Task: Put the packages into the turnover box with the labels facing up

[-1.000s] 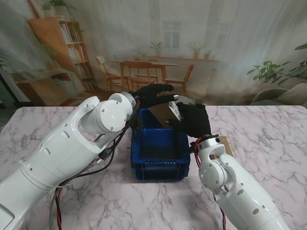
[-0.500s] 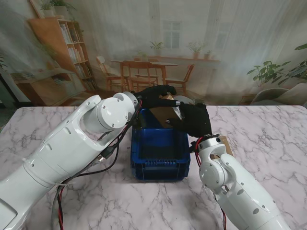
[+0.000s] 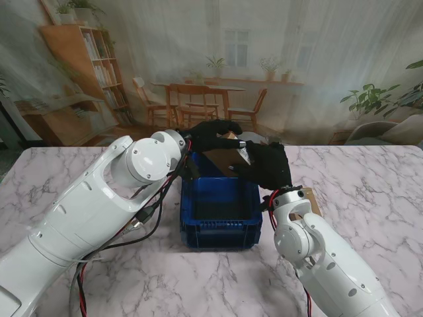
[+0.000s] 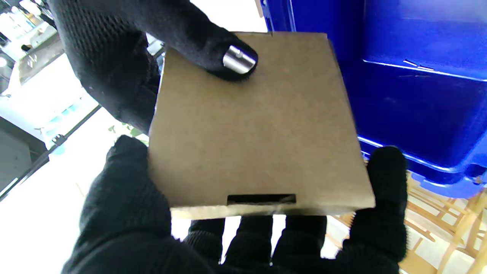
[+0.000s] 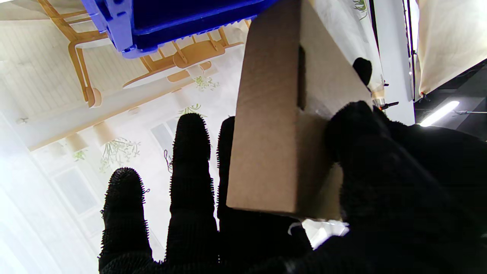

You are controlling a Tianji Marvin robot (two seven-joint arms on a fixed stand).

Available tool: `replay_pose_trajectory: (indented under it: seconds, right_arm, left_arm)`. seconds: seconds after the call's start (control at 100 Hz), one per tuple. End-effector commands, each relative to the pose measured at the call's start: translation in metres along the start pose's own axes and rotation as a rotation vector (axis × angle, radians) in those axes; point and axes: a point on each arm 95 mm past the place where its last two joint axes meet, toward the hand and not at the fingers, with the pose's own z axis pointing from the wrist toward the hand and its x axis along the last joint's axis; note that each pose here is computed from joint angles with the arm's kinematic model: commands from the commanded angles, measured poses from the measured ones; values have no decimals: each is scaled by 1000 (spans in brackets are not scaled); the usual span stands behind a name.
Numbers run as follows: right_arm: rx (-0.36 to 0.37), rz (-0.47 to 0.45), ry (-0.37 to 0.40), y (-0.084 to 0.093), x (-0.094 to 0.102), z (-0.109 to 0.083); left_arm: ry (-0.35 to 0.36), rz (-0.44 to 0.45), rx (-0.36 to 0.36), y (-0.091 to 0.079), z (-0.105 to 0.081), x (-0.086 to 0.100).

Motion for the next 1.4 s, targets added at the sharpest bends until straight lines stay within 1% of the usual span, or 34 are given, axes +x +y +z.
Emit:
replay_pose_trajectory:
  seconds: [0.0, 0.13, 0.32, 0.4, 0.48, 0.58, 0.74, 0.82, 0.96, 1.11, 1.2, 1.39]
  right_arm:
    - [2, 1, -11, 0, 0, -1]
    - [2, 4, -23, 0, 0, -2]
    - [5, 13, -39, 1, -1, -2]
    - [6, 14, -43, 1, -1, -2]
    - [7, 14, -47, 1, -1, -3]
    - [10, 15, -51, 1, -2, -3]
    - [12, 18, -50, 0, -2, -3]
    - [13, 19, -46, 0, -2, -3]
    - [14, 28, -46, 0, -2, -4]
    - [31, 58, -53, 0, -1, -7]
    - [44, 81, -60, 2, 0, -10]
    - [54, 120, -61, 6, 3, -19]
  left_arm:
    - [20, 10, -38, -1, -3, -1]
    - [36, 19, -71, -5, -6, -8]
    - [50, 1, -113, -11, -7, -16]
    - [57, -4, -140, -13, -8, -18]
    - [66, 13, -154, -14, -8, -19]
    - [73, 9, -154, -14, -8, -18]
    - [80, 23, -115, -9, -6, -15]
    - [90, 20, -107, -7, -4, -12]
    - [102, 50, -85, -4, -2, -10]
    - [120, 80, -20, -3, -1, -9]
    - [139, 103, 24, -4, -3, -10]
    - [200, 143, 92, -7, -15, -15]
